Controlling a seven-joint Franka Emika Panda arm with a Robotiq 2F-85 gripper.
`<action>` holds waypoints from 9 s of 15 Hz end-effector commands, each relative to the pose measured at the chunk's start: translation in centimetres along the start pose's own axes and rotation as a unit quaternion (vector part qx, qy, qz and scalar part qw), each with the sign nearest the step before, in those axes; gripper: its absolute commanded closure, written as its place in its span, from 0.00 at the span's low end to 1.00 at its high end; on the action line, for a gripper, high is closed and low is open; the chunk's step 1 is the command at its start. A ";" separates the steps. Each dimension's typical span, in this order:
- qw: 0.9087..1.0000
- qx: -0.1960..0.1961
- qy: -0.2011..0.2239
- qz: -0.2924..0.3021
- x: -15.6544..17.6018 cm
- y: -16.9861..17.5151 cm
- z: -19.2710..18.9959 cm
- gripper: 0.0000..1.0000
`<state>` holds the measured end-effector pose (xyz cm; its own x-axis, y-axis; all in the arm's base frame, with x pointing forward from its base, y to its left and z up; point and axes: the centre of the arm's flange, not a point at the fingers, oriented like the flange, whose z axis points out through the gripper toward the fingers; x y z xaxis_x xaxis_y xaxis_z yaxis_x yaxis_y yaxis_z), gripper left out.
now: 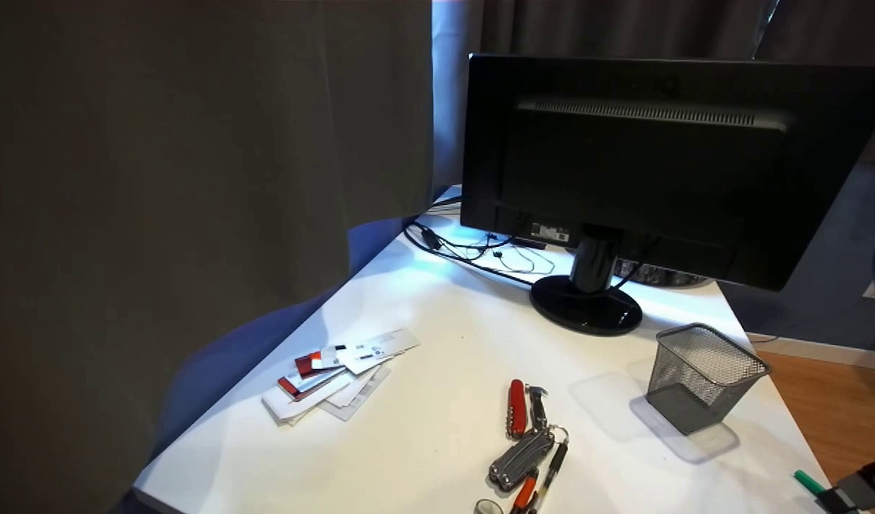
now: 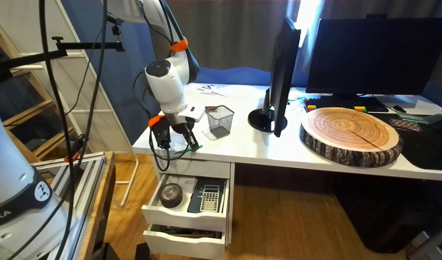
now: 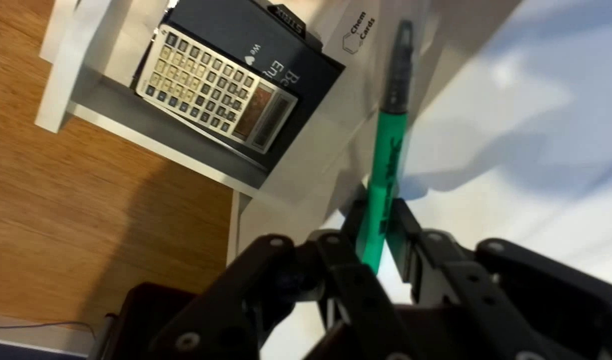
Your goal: Open the second top drawer, then put the green pencil in the second top drawer and close the drawer
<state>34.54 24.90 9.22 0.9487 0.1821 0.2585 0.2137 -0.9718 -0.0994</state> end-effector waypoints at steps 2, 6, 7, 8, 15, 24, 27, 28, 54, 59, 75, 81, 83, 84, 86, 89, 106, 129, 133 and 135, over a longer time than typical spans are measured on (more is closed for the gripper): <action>1.000 -0.010 -0.010 0.026 -1.0 4.0 -2.6 0.93; 0.999 -0.013 -0.016 0.048 -1.6 5.8 -3.1 0.93; 0.998 -0.014 -0.017 0.052 -1.7 6.2 -3.1 0.93; 0.998 -0.012 -0.018 0.056 -1.9 6.4 -3.3 0.93; 0.997 0.002 -0.032 0.072 -3.0 6.8 -3.6 0.58; 0.997 0.005 -0.034 0.068 -3.1 6.7 -4.5 0.01; 0.997 0.018 -0.043 0.059 -3.0 7.2 -5.4 0.00; 0.997 0.020 -0.047 0.055 -3.1 7.4 -6.0 0.00; 0.986 0.110 -0.103 0.070 -3.7 15.3 -2.8 0.00; 0.987 0.110 -0.089 0.078 -3.5 16.3 1.0 0.00; 0.987 0.114 -0.110 0.038 -6.8 20.9 9.3 0.41; 0.991 0.103 -0.079 0.028 -7.9 22.8 11.8 0.83; 0.992 0.103 -0.072 0.030 -8.4 23.4 12.5 0.95; 0.992 0.103 -0.067 0.026 -8.6 23.7 12.9 0.97; 0.992 0.106 -0.060 0.028 -9.0 23.8 13.7 1.00; 0.992 0.111 -0.044 0.039 -9.7 23.6 14.9 0.96; 0.963 0.217 0.013 0.161 -11.4 20.7 19.1 0.96; 0.884 0.383 0.028 0.267 -11.6 13.1 21.6 0.97; 0.882 0.389 0.022 0.267 -11.6 12.2 22.2 0.97; 0.880 0.392 0.022 0.268 -11.4 11.9 22.4 0.97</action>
<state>31.05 12.43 -15.42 0.9499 -0.3107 0.0336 -0.1509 -0.5502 -0.8213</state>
